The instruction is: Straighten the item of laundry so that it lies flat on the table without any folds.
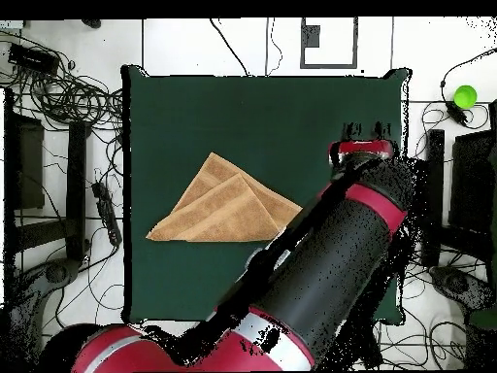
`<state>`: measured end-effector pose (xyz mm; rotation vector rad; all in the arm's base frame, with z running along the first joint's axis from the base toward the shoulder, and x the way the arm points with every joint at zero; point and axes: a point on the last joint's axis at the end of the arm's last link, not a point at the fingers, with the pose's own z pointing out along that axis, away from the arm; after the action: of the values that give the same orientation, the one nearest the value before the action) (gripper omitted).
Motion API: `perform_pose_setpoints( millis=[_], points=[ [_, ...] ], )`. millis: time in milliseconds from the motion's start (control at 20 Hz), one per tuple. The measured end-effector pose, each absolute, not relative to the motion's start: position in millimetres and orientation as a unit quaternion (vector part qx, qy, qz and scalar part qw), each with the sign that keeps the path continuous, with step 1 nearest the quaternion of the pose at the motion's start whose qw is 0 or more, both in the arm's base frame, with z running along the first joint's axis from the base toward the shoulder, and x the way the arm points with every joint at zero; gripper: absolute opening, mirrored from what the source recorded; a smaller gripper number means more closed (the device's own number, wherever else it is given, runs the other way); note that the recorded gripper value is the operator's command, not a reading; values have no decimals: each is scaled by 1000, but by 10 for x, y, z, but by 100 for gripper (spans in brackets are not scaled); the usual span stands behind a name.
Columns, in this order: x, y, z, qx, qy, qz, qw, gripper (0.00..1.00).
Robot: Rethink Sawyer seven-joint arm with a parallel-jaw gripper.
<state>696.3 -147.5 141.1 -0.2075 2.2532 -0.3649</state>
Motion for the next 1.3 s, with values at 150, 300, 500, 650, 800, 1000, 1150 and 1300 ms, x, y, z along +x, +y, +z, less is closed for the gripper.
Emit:
perform_pose_setpoints(
  millis=[150, 300, 500, 650, 800, 1000, 1150, 1300],
  points=[
    [6864, -1586, 1472, -134, 901, -174, 373, 100],
    [6766, -1693, 1580, -173, 906, -202, 330, 100],
    [6676, -1744, 1689, -178, 914, -227, 285, 100],
    [6645, -1678, 1651, -153, 923, -229, 269, 100],
    [6637, -1634, 1607, -141, 926, -228, 265, 100],
    [6625, -1543, 1488, -139, 931, -224, 254, 100],
    [6613, -1457, 1389, -155, 934, -215, 239, 100],
    [6607, -1377, 1359, -173, 941, -192, 221, 100]
  ],
)
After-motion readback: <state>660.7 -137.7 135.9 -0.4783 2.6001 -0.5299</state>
